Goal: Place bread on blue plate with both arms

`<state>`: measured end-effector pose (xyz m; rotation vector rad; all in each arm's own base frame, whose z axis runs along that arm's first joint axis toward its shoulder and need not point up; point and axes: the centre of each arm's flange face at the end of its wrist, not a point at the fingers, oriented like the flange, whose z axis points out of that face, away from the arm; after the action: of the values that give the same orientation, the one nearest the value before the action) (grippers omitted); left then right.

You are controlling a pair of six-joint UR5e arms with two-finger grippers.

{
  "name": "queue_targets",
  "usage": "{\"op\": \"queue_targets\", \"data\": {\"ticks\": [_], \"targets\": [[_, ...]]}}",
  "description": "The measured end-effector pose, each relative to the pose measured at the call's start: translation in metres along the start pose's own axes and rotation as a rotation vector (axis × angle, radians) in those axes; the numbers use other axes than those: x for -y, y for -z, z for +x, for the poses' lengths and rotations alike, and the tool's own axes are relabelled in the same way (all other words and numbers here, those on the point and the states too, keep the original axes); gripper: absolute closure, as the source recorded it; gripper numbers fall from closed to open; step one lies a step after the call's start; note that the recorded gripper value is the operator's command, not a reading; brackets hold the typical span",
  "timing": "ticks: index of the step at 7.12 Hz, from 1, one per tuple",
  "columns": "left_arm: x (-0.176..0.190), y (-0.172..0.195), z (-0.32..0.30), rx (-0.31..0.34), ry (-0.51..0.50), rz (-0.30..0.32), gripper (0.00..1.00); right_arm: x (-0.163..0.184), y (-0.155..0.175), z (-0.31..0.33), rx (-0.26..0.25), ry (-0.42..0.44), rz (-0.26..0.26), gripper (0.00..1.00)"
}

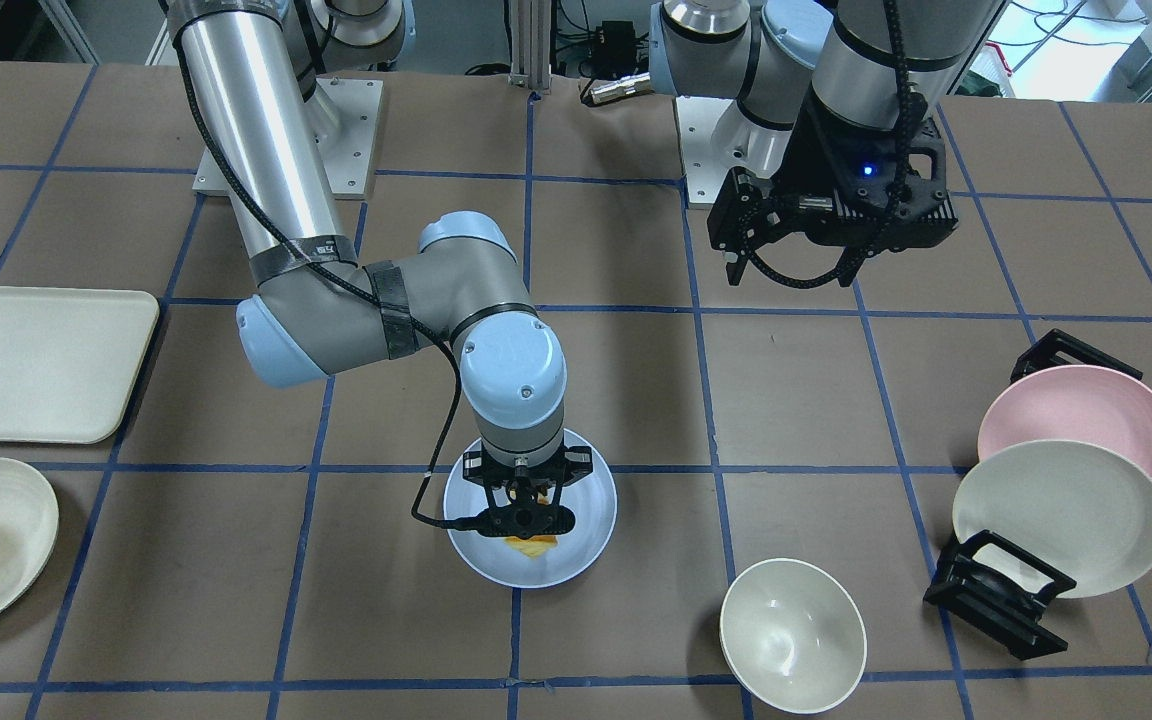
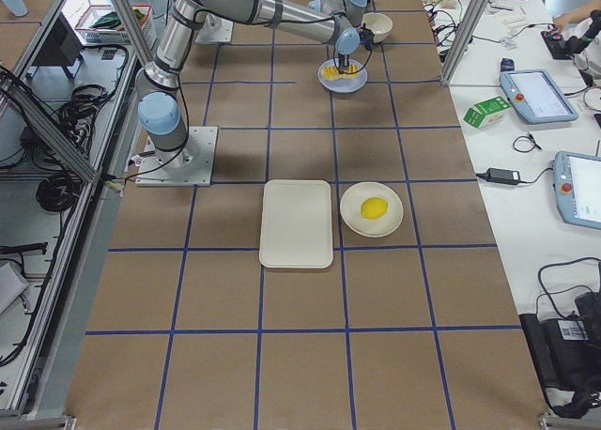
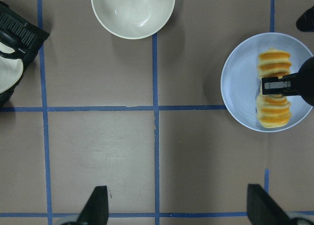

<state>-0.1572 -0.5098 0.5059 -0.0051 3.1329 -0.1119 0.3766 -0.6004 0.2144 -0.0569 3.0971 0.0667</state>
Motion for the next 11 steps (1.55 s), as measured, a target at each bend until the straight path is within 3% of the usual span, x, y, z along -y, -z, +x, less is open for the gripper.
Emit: {"op": "queue_targets", "data": {"ticks": [5,7,9,11], "targets": [[-0.001,0.0,-0.001,0.003,0.003,-0.004,0.0,0.011,0.027,0.003,0.015,0.002,0.045,0.0],[-0.001,0.001,-0.001,0.003,0.005,-0.004,0.0,0.025,0.077,0.036,0.026,-0.043,0.091,0.0],[-0.001,0.001,-0.001,0.005,0.003,-0.004,0.0,0.019,0.144,0.111,0.016,-0.097,0.048,0.0],[-0.001,0.001,-0.001,0.007,0.001,-0.004,0.0,-0.015,0.217,0.178,0.008,-0.16,0.001,0.0]]}}
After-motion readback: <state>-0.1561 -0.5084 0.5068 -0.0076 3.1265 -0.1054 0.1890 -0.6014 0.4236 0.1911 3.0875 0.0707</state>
